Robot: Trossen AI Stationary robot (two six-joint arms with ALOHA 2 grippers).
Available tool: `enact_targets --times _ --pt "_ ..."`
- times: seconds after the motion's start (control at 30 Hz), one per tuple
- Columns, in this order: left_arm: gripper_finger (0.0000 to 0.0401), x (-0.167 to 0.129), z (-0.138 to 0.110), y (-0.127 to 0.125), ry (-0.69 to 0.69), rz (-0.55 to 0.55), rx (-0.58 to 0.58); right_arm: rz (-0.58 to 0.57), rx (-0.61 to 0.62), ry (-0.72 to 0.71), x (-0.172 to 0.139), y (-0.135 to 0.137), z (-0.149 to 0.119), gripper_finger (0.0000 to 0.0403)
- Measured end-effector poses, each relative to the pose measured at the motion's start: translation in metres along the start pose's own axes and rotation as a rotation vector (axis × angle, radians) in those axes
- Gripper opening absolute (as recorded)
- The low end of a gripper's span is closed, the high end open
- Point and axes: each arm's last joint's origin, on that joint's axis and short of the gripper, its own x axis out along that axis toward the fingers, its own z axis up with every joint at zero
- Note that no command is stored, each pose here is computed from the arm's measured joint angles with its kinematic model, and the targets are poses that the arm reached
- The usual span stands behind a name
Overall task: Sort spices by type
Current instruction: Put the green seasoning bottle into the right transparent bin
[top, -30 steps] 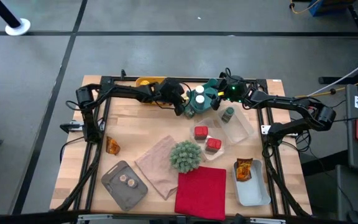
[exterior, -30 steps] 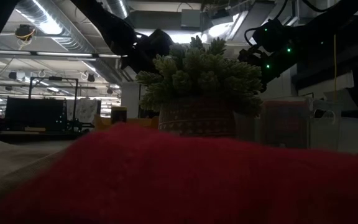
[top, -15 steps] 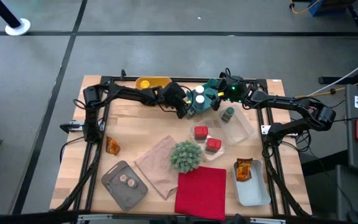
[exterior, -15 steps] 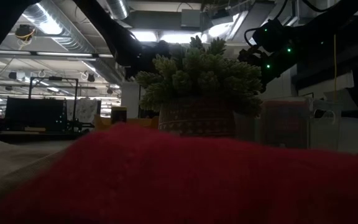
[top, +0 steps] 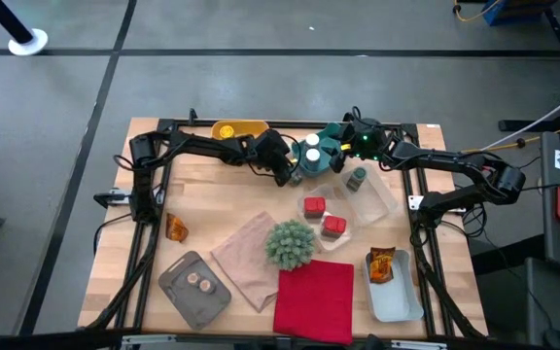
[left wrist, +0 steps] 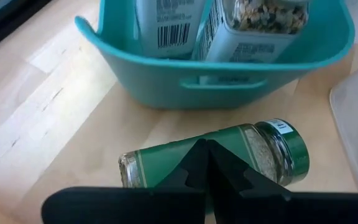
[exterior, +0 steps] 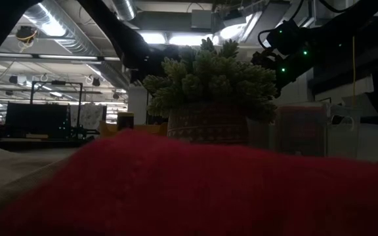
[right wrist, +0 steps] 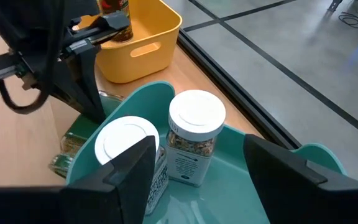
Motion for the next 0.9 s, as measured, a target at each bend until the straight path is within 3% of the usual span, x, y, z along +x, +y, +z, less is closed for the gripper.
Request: enact_targets --times 0.6,0.9 --pt "0.0001 -0.024 -0.010 -0.013 0.168 0.010 -0.028 0.000 0.000 0.001 0.000 0.000 0.000 0.0245" --pt "0.0001 -0.031 -0.011 -0.019 0.185 0.009 -0.020 0.018 0.000 -0.001 0.000 0.000 0.000 0.0245"
